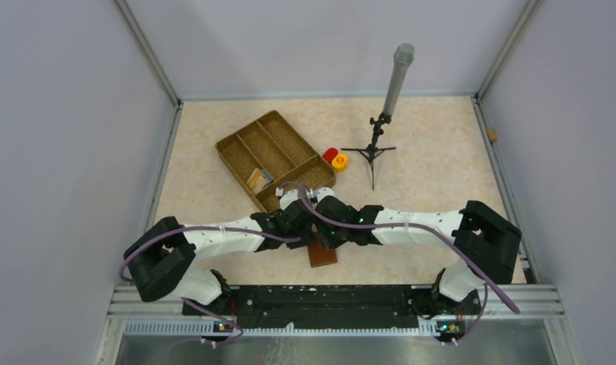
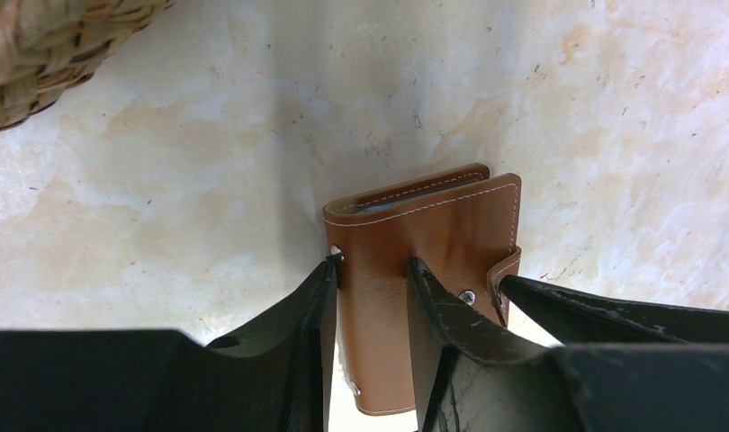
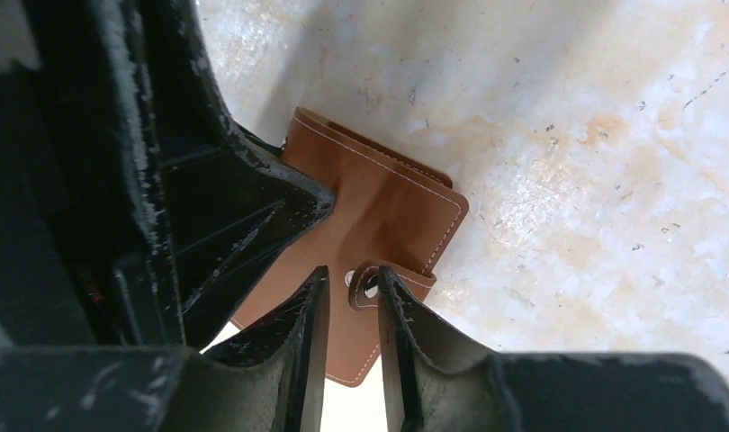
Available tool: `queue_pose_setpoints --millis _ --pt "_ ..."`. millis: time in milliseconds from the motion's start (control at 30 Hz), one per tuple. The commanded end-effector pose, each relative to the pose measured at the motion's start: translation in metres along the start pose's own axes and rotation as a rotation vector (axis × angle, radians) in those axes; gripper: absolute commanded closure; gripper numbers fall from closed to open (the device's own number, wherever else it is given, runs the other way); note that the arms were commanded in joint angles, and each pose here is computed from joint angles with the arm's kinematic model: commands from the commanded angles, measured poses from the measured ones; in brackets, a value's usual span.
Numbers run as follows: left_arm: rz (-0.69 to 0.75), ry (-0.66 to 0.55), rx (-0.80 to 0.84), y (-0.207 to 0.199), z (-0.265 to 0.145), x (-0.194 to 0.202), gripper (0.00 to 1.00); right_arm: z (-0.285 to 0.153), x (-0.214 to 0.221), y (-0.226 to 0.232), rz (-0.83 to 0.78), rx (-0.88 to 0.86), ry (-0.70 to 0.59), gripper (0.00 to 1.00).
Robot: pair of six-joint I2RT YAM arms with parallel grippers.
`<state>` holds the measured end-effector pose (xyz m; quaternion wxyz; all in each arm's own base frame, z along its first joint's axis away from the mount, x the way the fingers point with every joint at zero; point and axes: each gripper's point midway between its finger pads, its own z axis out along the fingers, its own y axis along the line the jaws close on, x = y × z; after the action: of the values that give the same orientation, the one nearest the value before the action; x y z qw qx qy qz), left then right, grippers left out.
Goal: Put the credit cards into the card holder
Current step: Close the card holder at the center of the board.
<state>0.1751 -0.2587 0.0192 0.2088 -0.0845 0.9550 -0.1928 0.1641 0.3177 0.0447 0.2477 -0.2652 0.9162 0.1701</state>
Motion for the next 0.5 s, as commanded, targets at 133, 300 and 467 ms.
queue_pose_setpoints --millis 133,300,467 --pt "0.097 0.113 -0.235 0.068 0.005 0.038 0.64 -0.023 -0.025 0.018 -0.002 -0.057 -0.11 0.69" --pt "0.097 0.114 -0.233 0.067 0.005 0.038 0.64 -0.022 -0.023 0.013 -0.003 -0.03 -0.097 0.72" --pt "0.099 0.115 -0.23 0.066 0.005 0.038 0.64 -0.019 -0.016 0.005 -0.007 0.011 -0.072 0.73"
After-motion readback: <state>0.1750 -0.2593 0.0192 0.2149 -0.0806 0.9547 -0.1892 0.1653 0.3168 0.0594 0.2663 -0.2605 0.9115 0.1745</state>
